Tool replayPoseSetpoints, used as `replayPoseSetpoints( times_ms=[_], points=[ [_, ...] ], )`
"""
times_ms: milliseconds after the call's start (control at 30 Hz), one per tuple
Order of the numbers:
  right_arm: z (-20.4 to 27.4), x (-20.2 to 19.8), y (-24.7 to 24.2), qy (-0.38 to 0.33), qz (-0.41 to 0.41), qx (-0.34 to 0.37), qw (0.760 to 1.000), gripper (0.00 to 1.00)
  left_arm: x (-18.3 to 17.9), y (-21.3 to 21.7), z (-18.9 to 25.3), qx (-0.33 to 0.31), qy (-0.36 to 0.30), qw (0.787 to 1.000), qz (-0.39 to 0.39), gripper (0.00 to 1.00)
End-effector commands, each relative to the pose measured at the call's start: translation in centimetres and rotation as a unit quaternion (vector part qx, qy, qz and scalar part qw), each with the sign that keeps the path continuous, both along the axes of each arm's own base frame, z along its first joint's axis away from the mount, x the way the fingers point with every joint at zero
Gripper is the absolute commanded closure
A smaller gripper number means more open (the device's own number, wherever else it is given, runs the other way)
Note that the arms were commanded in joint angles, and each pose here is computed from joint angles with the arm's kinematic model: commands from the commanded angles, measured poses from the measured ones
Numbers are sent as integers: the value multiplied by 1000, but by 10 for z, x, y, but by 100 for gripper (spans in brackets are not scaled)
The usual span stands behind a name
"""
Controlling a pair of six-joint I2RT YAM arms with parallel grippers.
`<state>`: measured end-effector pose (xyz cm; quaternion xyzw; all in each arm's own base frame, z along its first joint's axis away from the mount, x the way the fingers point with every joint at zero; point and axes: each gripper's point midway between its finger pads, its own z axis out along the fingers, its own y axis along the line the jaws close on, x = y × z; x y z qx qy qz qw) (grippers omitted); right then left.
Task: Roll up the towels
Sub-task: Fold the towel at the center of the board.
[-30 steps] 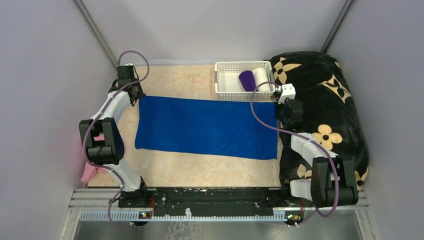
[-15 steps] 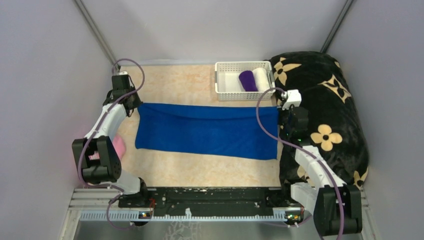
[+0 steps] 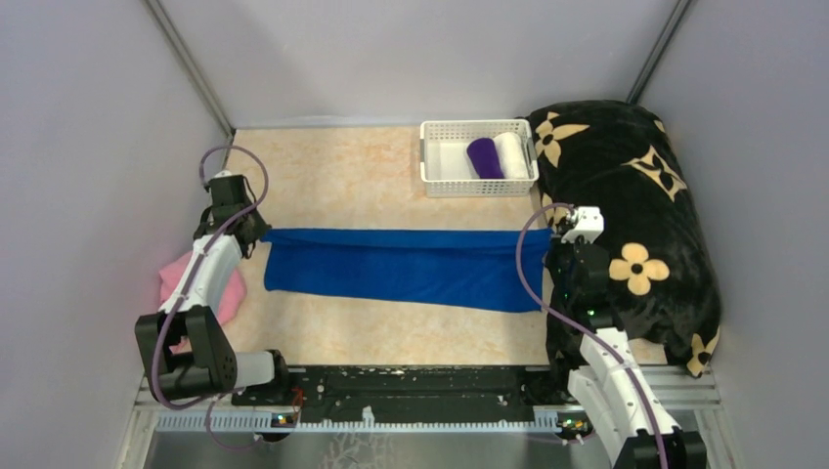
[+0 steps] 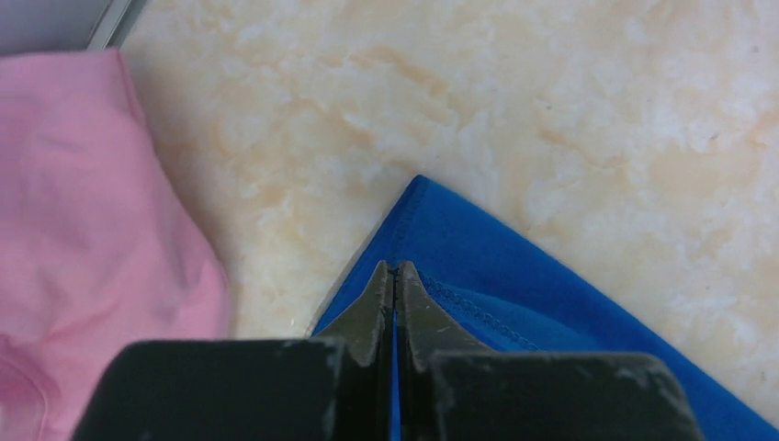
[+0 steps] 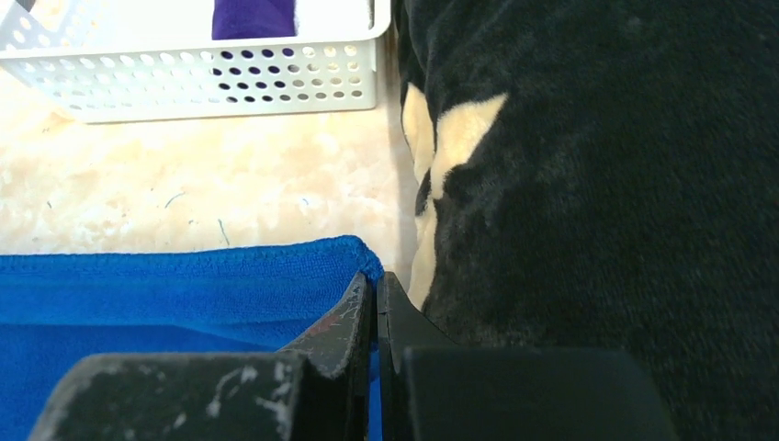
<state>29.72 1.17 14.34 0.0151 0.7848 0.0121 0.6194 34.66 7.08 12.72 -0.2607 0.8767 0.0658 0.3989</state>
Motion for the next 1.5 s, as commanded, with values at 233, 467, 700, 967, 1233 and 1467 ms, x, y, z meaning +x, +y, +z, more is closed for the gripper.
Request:
replayPoseSetpoints(
  times_ms=[233,467,700,967,1233,1467],
  points=[
    [-6,-15,-24,-34,-79,29,996,99,-32,9,-18,-50,7,997,63,100],
    [-9,-25,-18,-63,-61,35,996,93,-43,8,-24,-60,2,995,80,100],
    [19,-38,-1,-164,-5,46,985,81,-55,7,-26,-72,-7,991,108,93],
    [35,-44,6,-190,16,57,980,75,-68,8,-14,-84,-60,984,143,59],
    [47,-38,13,-163,19,106,981,61,-61,2,18,-69,-103,988,88,41],
    [20,-16,25,37,-15,181,983,61,-35,-56,2,-169,-30,984,-53,40]
  ],
)
